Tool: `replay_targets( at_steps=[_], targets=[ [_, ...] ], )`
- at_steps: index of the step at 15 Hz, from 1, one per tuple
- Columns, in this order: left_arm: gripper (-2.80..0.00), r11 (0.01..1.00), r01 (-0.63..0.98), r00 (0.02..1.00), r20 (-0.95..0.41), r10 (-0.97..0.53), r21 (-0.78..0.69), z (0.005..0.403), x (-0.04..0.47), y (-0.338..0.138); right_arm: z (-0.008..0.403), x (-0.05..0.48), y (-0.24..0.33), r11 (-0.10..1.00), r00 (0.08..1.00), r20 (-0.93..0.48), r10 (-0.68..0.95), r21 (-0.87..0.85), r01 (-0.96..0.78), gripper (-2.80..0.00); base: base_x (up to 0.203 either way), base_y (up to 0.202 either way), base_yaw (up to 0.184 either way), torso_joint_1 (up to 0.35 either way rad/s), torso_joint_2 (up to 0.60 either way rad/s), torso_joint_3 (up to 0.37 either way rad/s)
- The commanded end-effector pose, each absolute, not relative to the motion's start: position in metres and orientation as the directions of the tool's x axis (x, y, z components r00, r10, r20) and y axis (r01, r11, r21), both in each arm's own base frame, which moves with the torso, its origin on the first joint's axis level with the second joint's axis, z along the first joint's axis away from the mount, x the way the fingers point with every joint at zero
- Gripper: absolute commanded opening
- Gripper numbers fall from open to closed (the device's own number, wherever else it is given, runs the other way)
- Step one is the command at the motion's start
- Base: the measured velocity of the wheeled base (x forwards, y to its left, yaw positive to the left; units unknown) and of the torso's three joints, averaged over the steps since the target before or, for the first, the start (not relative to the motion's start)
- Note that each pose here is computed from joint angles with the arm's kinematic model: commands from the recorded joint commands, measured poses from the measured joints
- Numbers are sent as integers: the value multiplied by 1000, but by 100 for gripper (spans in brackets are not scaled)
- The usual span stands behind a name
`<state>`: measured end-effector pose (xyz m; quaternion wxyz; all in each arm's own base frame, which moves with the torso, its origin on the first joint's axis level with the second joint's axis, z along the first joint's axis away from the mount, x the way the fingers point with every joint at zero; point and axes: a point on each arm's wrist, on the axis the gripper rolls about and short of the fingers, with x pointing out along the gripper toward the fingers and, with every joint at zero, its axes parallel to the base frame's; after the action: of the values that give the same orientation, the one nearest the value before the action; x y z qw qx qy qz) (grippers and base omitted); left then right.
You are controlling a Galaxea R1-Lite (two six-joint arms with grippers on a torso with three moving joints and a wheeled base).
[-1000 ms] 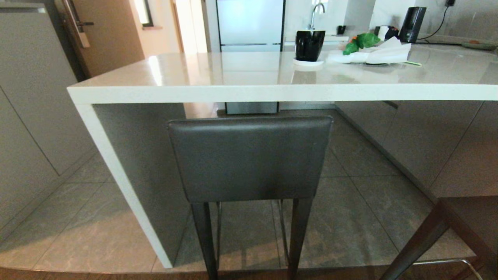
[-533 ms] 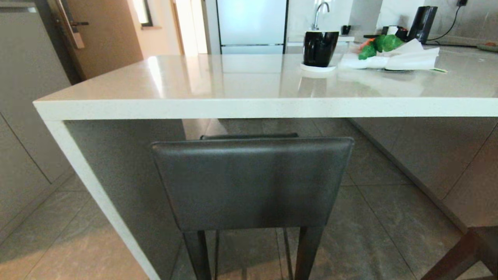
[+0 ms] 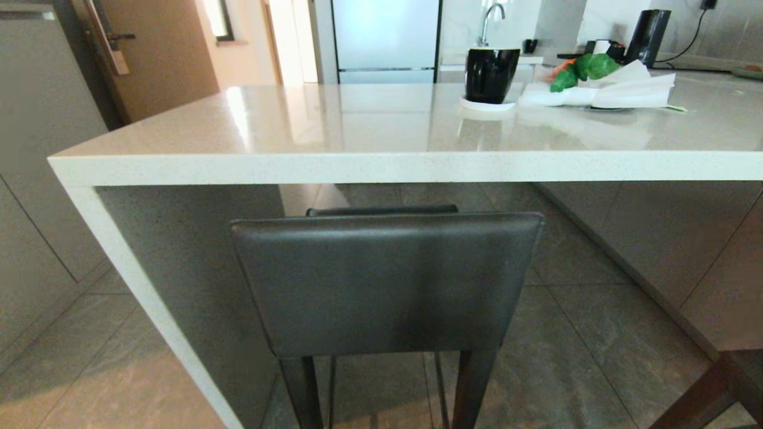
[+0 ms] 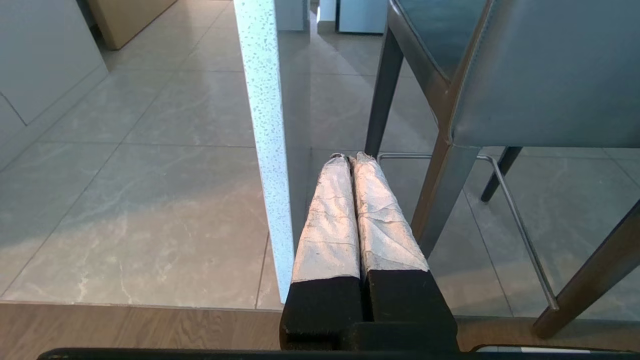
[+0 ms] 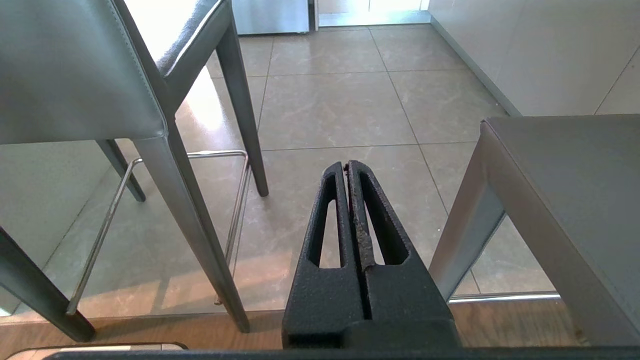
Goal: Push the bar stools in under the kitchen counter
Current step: Pull the gray chair out from under the dining table
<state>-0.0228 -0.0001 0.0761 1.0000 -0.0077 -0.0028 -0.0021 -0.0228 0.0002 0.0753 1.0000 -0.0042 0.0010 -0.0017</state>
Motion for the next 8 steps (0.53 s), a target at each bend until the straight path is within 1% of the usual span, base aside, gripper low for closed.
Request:
replay_targets(
  at_steps=[1,7,8],
  targets=[
    [-280,1000,5,1000,4,-5,-16,76,-23,0,75,-23,0,1000,1000,-3,-3,-9,3,-280,0,0,0,0,0,0],
    [-280,1000,2,1000,6,-2,-18,76,-23,0,75,-23,0,1000,1000,-3,-3,-8,3,-280,0,0,0,0,0,0],
    [-280,1000,2,1000,6,-2,-20,76,-23,0,75,-23,0,1000,1000,-3,-4,-8,4,0,0,0,0,0,0,0]
  ],
)
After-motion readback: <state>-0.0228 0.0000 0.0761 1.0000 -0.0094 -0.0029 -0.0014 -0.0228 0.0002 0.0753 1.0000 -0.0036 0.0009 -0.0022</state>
